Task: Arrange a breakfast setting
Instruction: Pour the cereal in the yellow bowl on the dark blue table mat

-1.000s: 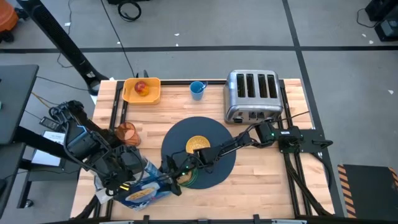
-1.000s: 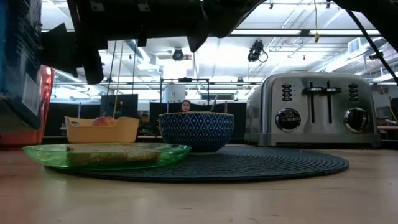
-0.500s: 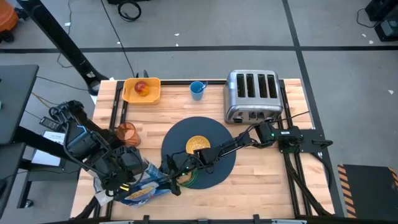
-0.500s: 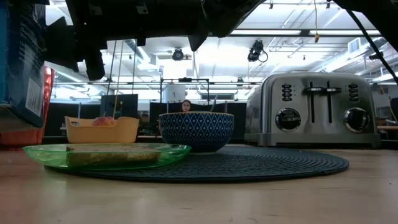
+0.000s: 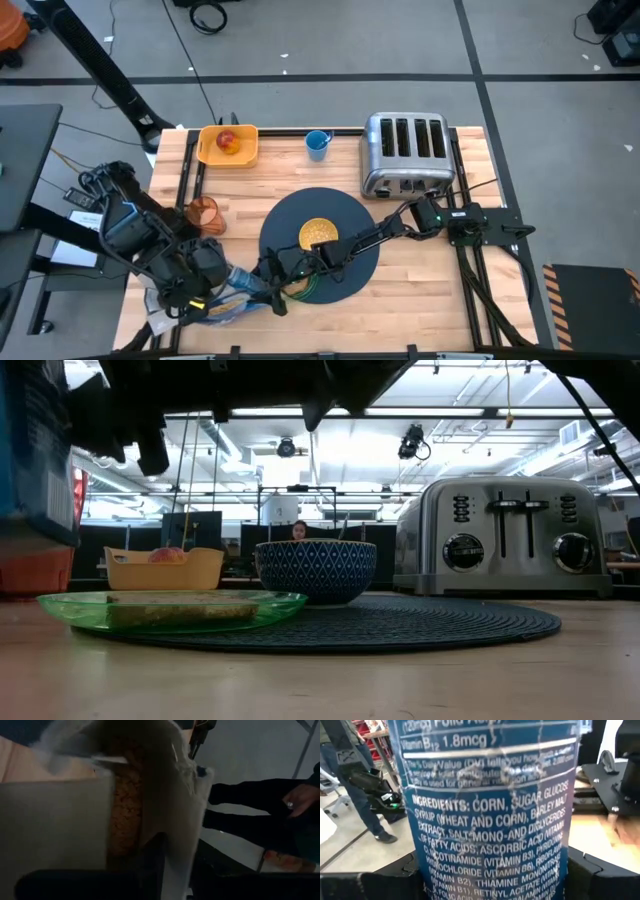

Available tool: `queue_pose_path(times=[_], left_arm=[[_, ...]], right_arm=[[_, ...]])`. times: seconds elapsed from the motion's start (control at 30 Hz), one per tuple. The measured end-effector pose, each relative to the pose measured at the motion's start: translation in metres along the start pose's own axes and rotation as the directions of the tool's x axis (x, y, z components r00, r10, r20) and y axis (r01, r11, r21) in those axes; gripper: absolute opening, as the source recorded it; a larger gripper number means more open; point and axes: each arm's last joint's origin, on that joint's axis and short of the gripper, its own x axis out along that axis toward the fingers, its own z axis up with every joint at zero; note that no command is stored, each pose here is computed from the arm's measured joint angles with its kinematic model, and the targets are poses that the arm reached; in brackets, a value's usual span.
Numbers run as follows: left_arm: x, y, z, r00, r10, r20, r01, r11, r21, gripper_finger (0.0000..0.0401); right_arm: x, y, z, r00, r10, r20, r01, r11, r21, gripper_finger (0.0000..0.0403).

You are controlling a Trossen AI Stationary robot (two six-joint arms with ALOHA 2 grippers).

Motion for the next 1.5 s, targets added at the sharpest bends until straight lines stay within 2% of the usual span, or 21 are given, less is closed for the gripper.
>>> queue_pose_path(times=[0.1, 0.2, 0.33, 0.4, 0.6, 0.87, 1.03, 1.3, 1.5], left_arm=[[0.0, 0.0, -0.001, 1.0, 0.003, 0.003, -0.003, 1.0, 0.003, 0.009], [0.0, 0.0, 0.0, 1.0, 0.009, 0.017, -0.009, 1.0, -0.001, 0.0084], [0.0, 0.0, 0.0, 1.0, 0.012, 0.024, -0.012, 1.0, -0.001, 0.0027], [0.0, 0.0, 0.0, 1.0, 0.013, 0.025, -0.013, 1.0, 0.003, 0.0012], [0.0, 0.0, 0.0, 1.0, 0.013, 0.025, -0.013, 1.0, 0.005, 0.0006], [-0.01, 0.001, 0.001, 0.998, -0.004, 0.068, 0.004, 1.0, -0.002, 0.0004], [-0.023, 0.0, 0.003, 0.994, -0.017, 0.109, 0.018, 1.0, -0.004, 0.0004], [-0.026, 0.0, 0.003, 0.993, -0.025, 0.117, 0.025, 1.0, -0.005, 0.0004], [-0.026, 0.0, 0.003, 0.993, -0.028, 0.117, 0.028, 1.0, -0.004, 0.0004]], right_arm=[[0.0, 0.0, 0.002, 1.0, -0.003, 0.012, 0.003, 1.0, -0.001, 0.0288], [0.0, 0.0, 0.003, 1.0, -0.006, 0.02, 0.006, 1.0, 0.0, 0.0288], [0.0, 0.0, 0.003, 1.0, -0.006, 0.022, 0.006, 1.0, 0.0, 0.0288], [0.0, 0.0, 0.003, 1.0, -0.006, 0.023, 0.006, 1.0, 0.0, 0.0288], [0.0, -0.001, 0.003, 1.0, 0.001, 0.022, -0.001, 1.0, 0.002, 0.0292], [-0.001, 0.0, 0.01, 0.999, 0.024, 0.029, -0.025, 1.0, 0.019, 0.0336], [-0.001, 0.0, 0.01, 0.998, 0.053, 0.019, -0.053, 0.998, 0.017, 0.0347], [-0.002, -0.003, 0.01, 0.997, 0.081, 0.006, -0.081, 0.997, 0.015, 0.034], [-0.002, -0.004, 0.01, 0.996, 0.082, 0.016, -0.082, 0.997, 0.008, 0.0289]])
